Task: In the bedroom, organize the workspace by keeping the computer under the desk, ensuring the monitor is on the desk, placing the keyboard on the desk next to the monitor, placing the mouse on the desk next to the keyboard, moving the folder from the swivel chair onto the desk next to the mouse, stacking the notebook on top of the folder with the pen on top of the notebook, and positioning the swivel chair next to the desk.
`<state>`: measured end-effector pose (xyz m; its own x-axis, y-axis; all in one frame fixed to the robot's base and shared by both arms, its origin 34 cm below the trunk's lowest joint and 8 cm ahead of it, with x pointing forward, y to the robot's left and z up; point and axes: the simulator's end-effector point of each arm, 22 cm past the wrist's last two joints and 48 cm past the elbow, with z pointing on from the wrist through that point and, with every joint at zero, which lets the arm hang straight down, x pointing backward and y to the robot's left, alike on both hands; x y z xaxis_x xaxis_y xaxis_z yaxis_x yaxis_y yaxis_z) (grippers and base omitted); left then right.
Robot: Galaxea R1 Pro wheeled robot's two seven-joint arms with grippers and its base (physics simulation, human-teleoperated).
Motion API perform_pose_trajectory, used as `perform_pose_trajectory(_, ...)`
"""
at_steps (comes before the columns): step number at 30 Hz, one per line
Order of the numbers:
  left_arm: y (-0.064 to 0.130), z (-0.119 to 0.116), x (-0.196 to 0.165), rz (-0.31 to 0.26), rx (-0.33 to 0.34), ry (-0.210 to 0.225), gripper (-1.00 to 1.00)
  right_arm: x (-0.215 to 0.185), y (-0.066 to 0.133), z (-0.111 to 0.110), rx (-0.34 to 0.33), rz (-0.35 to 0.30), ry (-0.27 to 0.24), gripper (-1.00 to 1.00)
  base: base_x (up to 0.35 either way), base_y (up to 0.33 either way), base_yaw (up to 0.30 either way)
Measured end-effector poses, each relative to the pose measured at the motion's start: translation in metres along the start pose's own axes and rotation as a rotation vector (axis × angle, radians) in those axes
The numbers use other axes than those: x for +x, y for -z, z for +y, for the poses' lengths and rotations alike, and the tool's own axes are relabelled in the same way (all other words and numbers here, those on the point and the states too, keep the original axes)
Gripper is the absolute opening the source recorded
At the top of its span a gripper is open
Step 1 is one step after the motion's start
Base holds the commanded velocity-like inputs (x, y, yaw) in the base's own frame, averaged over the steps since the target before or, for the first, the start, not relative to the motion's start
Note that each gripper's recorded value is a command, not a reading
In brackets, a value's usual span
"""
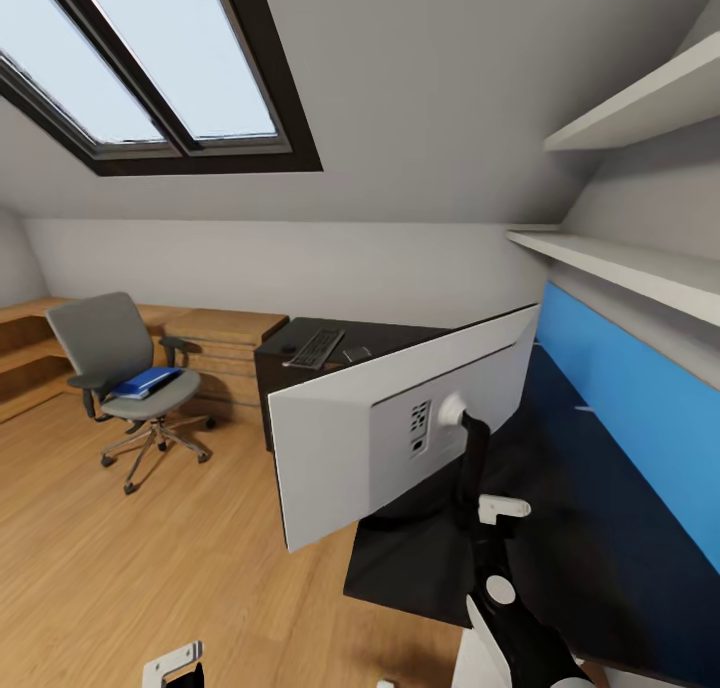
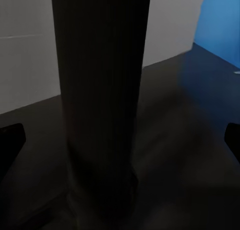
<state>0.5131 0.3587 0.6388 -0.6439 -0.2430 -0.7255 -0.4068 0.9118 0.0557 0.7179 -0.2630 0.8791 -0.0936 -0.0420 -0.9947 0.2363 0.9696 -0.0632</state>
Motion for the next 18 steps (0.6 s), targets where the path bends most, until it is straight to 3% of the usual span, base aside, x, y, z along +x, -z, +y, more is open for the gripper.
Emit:
perform_pose_trajectory(6, 0.0, 0.0, 0.001, 0.001, 0.0, -0.001, 1.0, 0.001, 0.0, -0.001, 0.001, 0.001, 0.001, 1.0, 0.122, 0.0, 0.0)
perform_pose_trajectory(18, 0.0, 0.0, 0.001, 0.003, 0.0, -0.001, 1.0, 0.013, 0.003, 0.0, -0.004, 0.025, 0.014, 1.0, 0.008, 0.0, 0.0)
